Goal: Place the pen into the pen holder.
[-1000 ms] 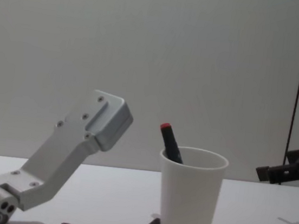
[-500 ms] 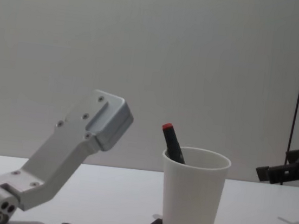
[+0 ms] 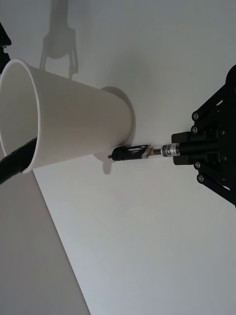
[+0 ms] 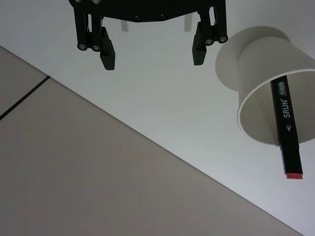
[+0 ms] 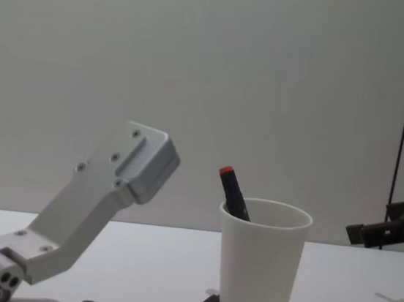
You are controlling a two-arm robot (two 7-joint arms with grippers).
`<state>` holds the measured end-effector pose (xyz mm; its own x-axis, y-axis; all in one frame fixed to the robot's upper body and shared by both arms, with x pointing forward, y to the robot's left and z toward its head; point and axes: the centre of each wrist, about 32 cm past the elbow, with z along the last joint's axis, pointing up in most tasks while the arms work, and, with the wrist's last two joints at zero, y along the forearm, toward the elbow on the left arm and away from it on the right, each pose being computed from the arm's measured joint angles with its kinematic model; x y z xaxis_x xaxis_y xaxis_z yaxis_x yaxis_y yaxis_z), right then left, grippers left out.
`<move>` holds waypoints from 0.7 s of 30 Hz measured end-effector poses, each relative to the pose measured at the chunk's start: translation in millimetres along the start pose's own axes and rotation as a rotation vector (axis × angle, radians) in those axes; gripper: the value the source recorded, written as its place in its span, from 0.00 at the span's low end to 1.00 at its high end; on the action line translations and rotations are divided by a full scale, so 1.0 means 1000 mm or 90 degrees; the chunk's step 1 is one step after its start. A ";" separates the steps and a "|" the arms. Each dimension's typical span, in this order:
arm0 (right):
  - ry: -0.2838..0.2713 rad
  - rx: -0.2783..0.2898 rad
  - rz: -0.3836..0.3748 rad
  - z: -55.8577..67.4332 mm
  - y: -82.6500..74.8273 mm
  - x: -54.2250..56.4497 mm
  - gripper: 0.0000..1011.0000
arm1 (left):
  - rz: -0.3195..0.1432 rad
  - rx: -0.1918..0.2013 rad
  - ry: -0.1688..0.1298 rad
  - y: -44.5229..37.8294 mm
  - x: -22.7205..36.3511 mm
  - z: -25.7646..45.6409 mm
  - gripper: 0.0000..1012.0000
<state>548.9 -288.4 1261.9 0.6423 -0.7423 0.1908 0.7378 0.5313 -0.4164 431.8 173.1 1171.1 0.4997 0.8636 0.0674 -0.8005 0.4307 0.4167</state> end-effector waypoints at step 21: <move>0.000 0.000 0.000 0.000 0.000 0.000 0.99 | 0.126 -0.039 -0.078 0.0186 0.0167 0.0017 0.14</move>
<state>548.9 -288.5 1262.0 0.6423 -0.7423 0.1909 0.7378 0.5313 -0.4163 425.8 195.1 1181.5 0.3647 0.8961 0.2529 -0.9036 0.2750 0.3286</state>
